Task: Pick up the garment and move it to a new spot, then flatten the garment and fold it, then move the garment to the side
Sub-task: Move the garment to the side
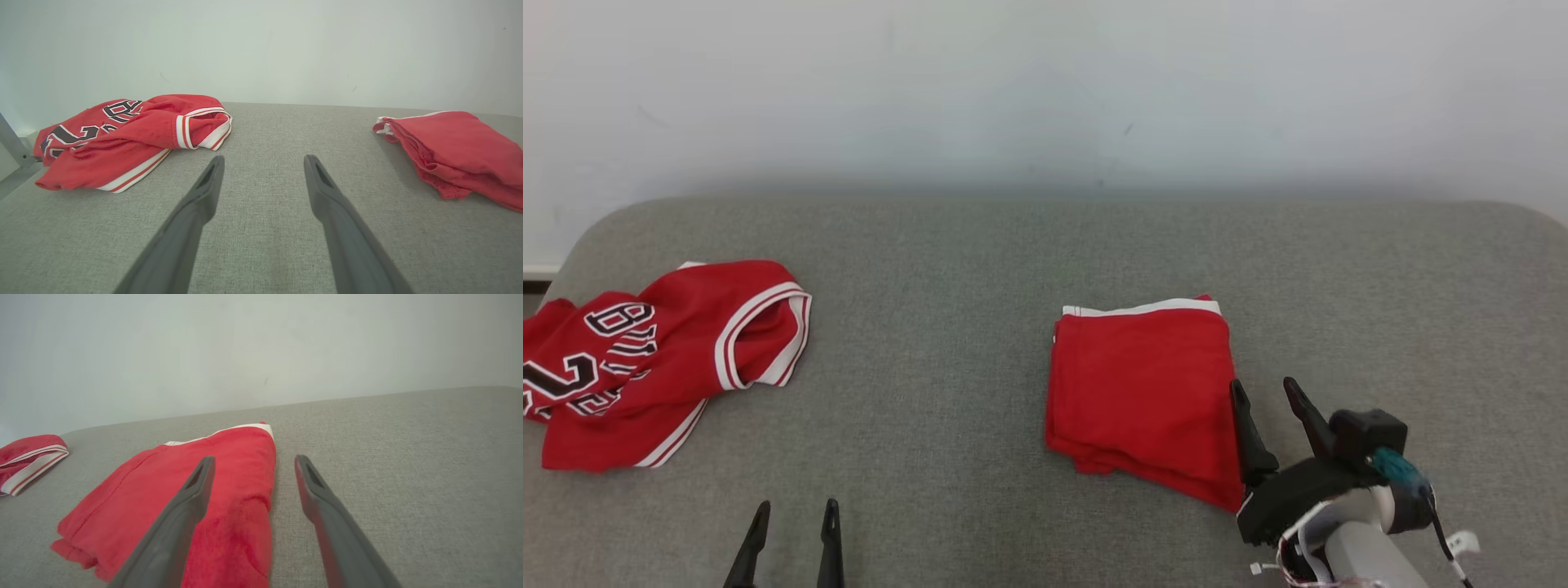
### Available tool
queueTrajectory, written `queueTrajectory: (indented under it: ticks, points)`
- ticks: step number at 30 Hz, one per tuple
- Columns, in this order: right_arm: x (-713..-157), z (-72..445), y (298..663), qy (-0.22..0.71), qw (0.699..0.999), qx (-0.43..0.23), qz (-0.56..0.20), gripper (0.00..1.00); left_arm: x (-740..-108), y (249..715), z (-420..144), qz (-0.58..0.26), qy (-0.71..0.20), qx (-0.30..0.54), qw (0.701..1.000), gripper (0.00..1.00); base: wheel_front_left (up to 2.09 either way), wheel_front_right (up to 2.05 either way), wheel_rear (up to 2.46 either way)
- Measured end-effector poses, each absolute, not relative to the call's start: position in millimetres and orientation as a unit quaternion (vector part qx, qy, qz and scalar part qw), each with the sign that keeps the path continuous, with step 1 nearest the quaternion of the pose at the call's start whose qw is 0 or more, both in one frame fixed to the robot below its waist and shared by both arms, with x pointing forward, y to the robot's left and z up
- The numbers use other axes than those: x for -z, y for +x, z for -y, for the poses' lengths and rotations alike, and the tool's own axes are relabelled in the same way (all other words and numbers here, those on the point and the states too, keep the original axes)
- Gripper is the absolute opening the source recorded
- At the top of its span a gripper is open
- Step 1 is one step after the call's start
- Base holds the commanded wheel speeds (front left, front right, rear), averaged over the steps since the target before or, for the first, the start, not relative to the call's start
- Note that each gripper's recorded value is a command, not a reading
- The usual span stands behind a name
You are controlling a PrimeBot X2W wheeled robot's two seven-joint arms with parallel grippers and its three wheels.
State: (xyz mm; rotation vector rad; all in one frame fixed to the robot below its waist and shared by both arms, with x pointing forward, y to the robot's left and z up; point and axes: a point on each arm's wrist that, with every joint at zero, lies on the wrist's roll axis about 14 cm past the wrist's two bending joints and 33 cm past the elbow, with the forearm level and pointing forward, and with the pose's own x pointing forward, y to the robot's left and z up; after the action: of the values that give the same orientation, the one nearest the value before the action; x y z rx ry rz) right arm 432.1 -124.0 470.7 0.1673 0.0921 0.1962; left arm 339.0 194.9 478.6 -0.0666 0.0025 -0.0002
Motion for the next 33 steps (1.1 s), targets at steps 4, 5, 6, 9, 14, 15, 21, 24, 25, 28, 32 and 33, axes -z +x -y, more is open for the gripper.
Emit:
queueTrajectory:
  ticks: [4,5,6,9,14,15,21,24,25,28,32,33]
  points:
    - [-450.5,122.6,450.2,0.083,0.987,-0.093,-0.097,1.00,-476.3,342.3,-196.1,-0.005,-0.034,-0.002,0.999,1.00,0.00,0.00,0.00]
    - [-449.5,122.8,455.7,0.084,0.987,-0.091,-0.102,1.00,-474.8,342.3,-197.1,-0.008,-0.035,-0.004,0.999,1.00,0.00,0.00,0.00]
    - [-446.9,122.4,460.2,0.083,0.986,-0.091,-0.111,1.00,-472.8,342.0,-197.7,-0.011,-0.035,-0.006,0.999,1.00,0.00,0.00,0.00]
    - [-433.5,115.2,465.5,0.078,0.981,-0.098,-0.145,1.00,-471.1,343.5,-200.4,-0.014,-0.036,-0.011,0.999,1.00,0.00,0.00,0.00]
    - [-410.9,107.1,465.8,0.068,0.971,-0.106,-0.202,1.00,-468.7,344.1,-202.6,-0.018,-0.039,-0.016,0.999,1.00,0.00,0.00,0.00]
    - [-407.9,105.6,465.7,0.066,0.969,-0.107,-0.211,1.00,-469.7,345.0,-203.2,-0.016,-0.040,-0.018,0.999,1.00,0.00,0.00,0.00]
    - [-397.1,100.4,464.1,0.060,0.962,-0.113,-0.240,0.91,-469.4,345.6,-205.4,-0.017,-0.042,-0.023,0.999,1.00,0.00,0.00,0.00]
    - [-396.7,98.2,465.3,0.057,0.961,-0.117,-0.242,0.00,-468.5,346.2,-206.3,-0.018,-0.043,-0.026,0.999,1.00,0.00,0.00,0.00]
    - [-396.8,98.0,465.7,0.057,0.961,-0.117,-0.243,0.00,-468.4,346.4,-206.3,-0.018,-0.043,-0.026,0.999,1.00,0.00,0.00,0.00]
    - [-397.5,103.3,467.4,0.045,0.962,-0.118,-0.242,0.00,-468.7,346.5,-206.7,-0.017,-0.043,-0.027,0.999,1.00,0.00,0.00,0.00]
    - [-402.6,118.8,475.4,0.014,0.965,-0.117,-0.233,0.00,-468.6,348.5,-207.9,-0.017,-0.044,-0.029,0.998,1.00,0.00,0.00,0.00]
    - [-403.7,123.7,477.7,0.005,0.966,-0.116,-0.230,0.00,-469.1,349.7,-208.4,-0.016,-0.045,-0.030,0.998,1.00,0.00,0.00,0.00]
